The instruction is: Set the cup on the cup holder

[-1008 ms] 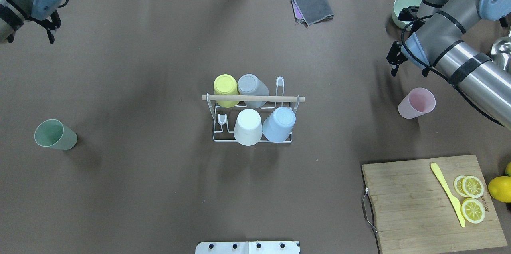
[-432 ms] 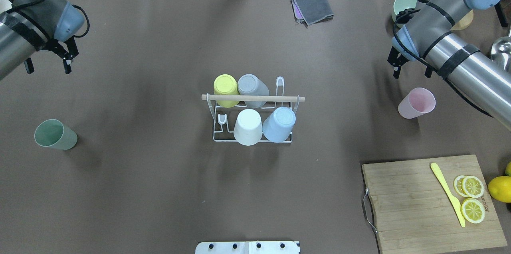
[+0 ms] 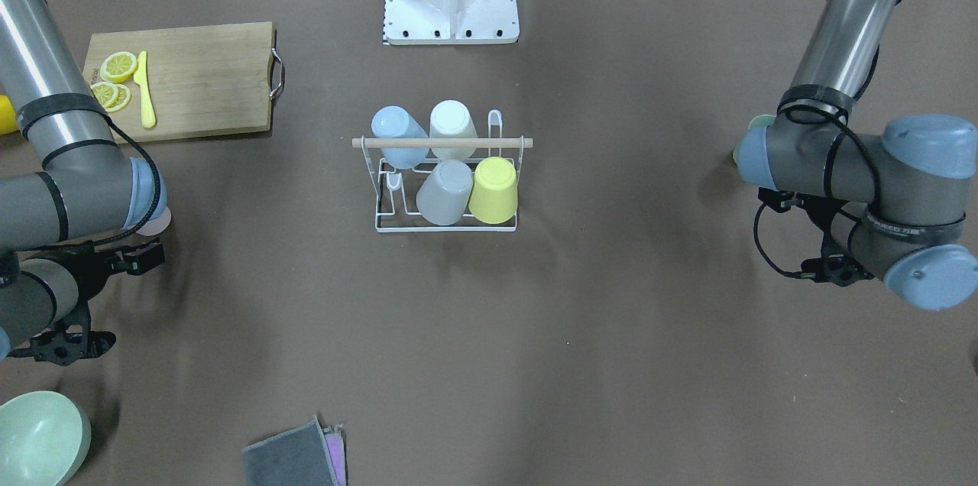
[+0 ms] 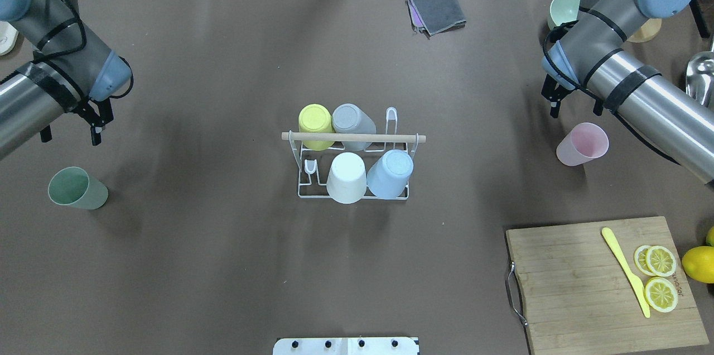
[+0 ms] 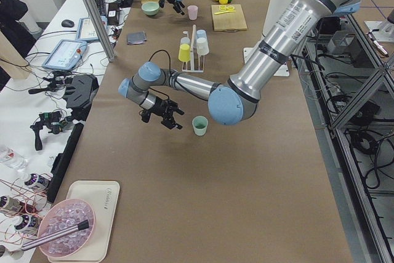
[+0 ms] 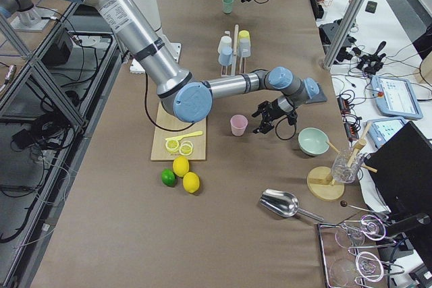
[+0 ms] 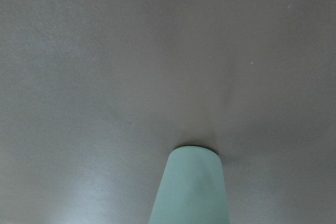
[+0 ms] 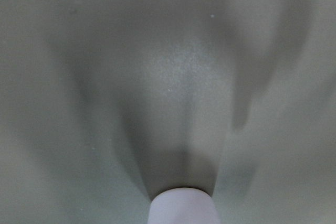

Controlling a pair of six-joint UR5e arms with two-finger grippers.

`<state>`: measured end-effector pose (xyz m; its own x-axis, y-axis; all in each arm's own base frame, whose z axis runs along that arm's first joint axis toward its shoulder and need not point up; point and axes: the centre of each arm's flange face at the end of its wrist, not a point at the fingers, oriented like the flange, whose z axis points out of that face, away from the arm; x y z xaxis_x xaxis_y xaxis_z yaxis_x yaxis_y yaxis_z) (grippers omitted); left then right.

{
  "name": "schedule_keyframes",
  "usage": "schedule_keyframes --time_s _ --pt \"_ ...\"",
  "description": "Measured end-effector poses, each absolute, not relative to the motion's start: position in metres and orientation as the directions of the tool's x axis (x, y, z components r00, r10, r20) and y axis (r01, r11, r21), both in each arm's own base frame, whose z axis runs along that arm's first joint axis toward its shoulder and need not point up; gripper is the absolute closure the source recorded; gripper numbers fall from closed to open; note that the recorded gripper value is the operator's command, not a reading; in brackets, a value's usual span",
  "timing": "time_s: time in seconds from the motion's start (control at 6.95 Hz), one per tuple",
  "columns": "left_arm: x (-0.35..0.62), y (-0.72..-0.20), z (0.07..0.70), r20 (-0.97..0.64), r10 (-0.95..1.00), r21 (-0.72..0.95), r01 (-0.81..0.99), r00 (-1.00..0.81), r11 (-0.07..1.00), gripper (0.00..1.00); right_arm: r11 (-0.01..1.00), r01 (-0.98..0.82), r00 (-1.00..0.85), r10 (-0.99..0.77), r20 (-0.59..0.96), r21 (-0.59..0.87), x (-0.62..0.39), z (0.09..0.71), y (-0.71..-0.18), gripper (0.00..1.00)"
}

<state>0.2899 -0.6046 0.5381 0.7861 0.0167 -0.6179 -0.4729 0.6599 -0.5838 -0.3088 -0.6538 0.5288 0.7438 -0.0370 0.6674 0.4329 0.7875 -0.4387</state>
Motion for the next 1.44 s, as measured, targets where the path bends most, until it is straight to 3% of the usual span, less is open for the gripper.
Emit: schedule_keyframes --time_s 1.3,1.44 --pt "0.333 -0.529 0.588 -0.614 0.093 -0.598 -0.539 0.784 0.593 0.04 0.678 0.529 0.736 -0.069 0.673 -0.51 -0.333 0.553 -0.627 0.02" --pt "0.333 -0.521 0.595 -0.611 0.095 -0.604 -0.541 0.786 0.586 0.23 0.672 0.532 0.738 -0.07 0.671 -0.516 -0.335 0.557 -0.624 0.05"
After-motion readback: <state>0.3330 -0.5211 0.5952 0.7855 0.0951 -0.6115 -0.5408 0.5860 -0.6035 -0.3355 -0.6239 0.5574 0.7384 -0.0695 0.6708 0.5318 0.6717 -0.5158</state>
